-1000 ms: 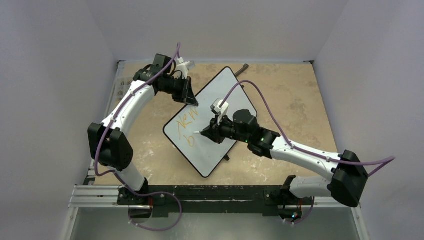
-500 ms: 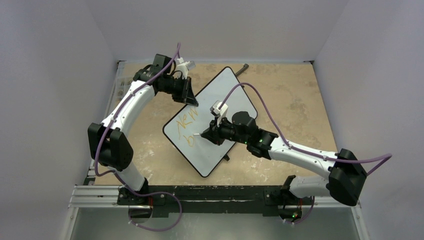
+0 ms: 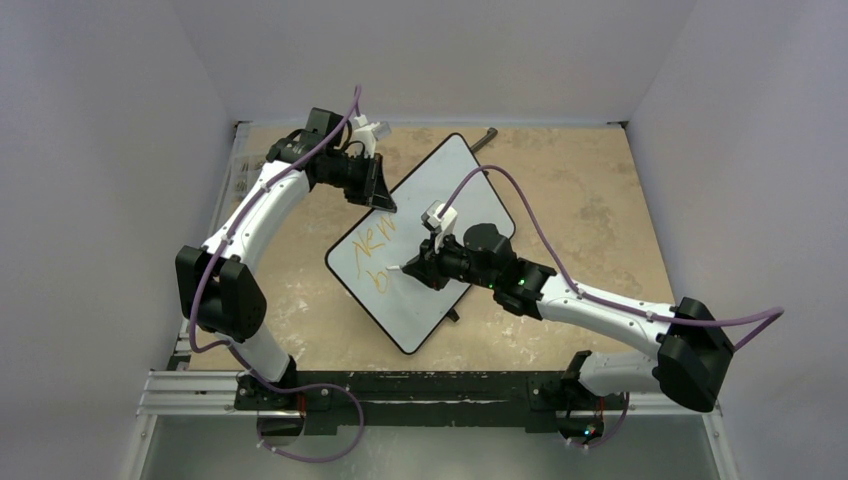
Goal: Write a sentence on the whiteboard
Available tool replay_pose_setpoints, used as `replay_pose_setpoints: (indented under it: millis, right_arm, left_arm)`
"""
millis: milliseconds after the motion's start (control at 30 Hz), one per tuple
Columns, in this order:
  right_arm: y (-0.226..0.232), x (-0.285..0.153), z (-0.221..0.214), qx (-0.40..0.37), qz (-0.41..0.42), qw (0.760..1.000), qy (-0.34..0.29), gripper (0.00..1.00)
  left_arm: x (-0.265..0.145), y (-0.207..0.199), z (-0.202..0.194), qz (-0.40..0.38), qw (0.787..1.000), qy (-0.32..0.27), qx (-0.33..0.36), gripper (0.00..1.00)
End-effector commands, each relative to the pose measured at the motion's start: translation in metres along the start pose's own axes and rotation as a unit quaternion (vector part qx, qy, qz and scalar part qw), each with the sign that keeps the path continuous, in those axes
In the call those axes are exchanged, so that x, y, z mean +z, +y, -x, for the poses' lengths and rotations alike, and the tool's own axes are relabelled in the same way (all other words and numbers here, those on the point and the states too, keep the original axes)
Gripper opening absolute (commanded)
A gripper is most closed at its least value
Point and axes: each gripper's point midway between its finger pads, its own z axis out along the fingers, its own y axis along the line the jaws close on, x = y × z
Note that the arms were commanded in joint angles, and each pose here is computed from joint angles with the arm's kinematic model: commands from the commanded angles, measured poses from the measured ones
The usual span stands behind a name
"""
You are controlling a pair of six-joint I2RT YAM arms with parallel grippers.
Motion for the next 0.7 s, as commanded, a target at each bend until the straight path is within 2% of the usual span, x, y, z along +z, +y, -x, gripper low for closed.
replay_pose_setpoints:
  millis: [0, 233, 667]
  right_arm:
    - [-0.023, -0.002, -0.002, 0.003, -0.056, 0.998, 0.004, 0.0]
    - [-0.03, -0.003, 0.009, 0.005, -0.071, 0.997, -0.003, 0.0]
    - [-0.021, 0.005, 0.022, -0.013, -0.047, 0.999, -0.007, 0.0]
  left_arm:
    - [-0.011, 0.026, -0.001, 0.083, 0.996, -0.011, 0.013, 0.0]
    - [-0.011, 0.026, -0.001, 0.083, 0.996, -0.012, 0.013, 0.0]
    - [-0.011, 0.025, -0.001, 0.083, 0.996, -0.012, 0.013, 0.0]
